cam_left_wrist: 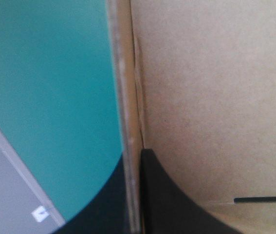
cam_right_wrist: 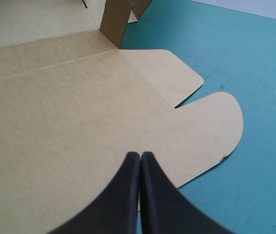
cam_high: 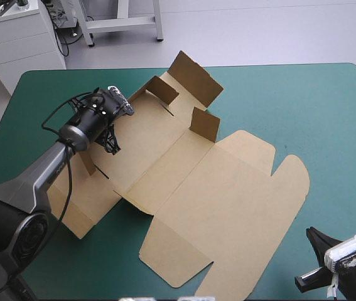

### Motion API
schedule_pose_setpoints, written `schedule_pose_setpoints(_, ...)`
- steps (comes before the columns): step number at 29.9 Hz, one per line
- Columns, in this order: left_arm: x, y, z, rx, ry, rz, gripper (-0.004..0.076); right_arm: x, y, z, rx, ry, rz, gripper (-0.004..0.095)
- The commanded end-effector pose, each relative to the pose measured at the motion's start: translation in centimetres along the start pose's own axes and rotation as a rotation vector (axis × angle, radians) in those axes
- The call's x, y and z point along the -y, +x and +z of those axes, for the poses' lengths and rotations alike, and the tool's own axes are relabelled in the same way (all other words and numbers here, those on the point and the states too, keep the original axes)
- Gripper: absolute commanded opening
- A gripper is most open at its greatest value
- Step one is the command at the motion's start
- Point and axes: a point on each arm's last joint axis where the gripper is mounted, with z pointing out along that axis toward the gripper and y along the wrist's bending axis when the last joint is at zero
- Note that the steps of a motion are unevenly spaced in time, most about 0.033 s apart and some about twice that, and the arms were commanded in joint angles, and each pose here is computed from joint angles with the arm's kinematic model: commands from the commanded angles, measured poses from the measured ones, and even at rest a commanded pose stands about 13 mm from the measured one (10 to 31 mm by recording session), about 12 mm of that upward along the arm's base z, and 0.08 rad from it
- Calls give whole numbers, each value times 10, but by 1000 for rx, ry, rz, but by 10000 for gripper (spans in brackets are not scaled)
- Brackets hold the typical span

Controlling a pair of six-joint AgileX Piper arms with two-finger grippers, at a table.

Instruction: Fold the box

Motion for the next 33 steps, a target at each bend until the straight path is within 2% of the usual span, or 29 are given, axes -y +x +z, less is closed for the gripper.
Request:
schedule_pose_setpoints(1,-8,-12,-31,133,-178,78,-32,2,-13,-2,87,15,-7,-23)
schedule_pose_setpoints(5,9,-31,-47,271,-227,158,-32,2,-13,-2,87,15,-7,-23)
schedule_pose_setpoints(9,28,-43,-60,343,-277,248,-32,2,-13,-2,87,15,-7,-23)
schedule_pose_setpoints(15,64,-46,-66,446,-335,407,-32,2,-14,-2,87,15,-7,-23)
schedule_pose_setpoints(18,78,-42,-68,490,-432,470,-32,2,-14,-2,87,15,-7,-23)
schedule_pose_setpoints(26,79,-29,-81,647,-719,465,-32,2,-14,-2,87,15,-7,-23)
schedule_pose_setpoints(33,88,-15,-92,777,-686,379,-32,2,-14,-2,89,16,-7,-23)
